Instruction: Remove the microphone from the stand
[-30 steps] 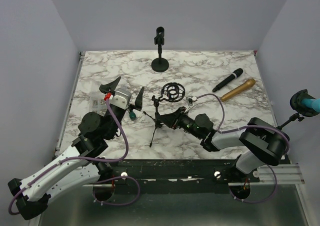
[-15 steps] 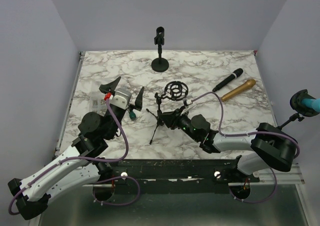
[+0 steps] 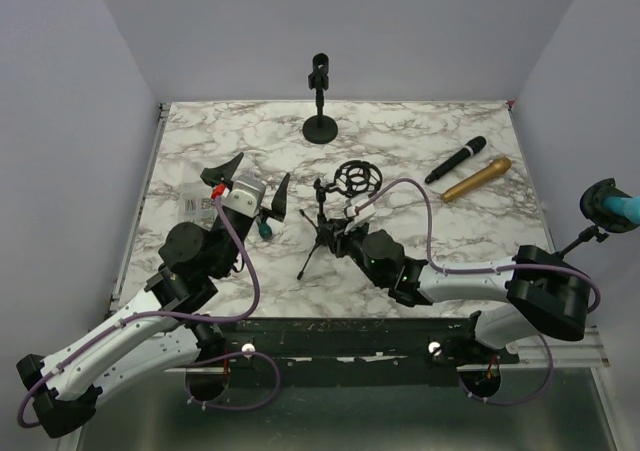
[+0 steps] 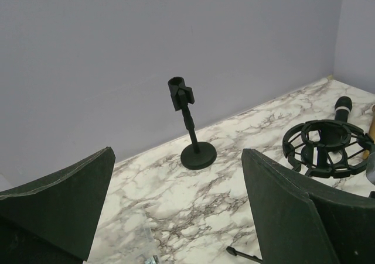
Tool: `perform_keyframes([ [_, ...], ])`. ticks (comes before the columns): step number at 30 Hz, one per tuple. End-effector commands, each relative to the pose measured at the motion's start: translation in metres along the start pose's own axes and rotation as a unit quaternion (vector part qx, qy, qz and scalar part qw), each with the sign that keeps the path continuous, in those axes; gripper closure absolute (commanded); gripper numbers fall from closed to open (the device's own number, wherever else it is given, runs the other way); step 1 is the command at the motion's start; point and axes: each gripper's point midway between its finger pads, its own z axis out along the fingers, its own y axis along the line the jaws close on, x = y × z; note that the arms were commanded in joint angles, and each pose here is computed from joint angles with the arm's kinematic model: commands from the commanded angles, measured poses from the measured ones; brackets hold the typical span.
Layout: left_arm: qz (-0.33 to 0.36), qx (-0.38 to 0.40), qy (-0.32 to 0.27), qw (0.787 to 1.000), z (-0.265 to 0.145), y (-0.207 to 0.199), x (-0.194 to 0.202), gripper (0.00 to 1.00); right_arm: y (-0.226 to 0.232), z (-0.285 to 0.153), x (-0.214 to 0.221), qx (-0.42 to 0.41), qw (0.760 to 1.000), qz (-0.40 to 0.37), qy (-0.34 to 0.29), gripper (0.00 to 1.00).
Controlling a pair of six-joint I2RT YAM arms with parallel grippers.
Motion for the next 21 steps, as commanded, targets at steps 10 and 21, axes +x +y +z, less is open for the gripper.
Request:
perform_keyframes([
  [10, -0.016, -0.005, -0.03, 0.999, -0.002, 0.007, -0.025, 0.07, -0.033, -0.005, 0.021, 0.137, 0.943, -0.292, 0.077, 0.99],
  [21, -0.015, -0.005, -0.03, 0.999, -0.002, 0.007, -0.025, 0.07, -0.019, 0.001, 0.012, 0.121, 0.95, -0.281, 0.066, 0.99],
])
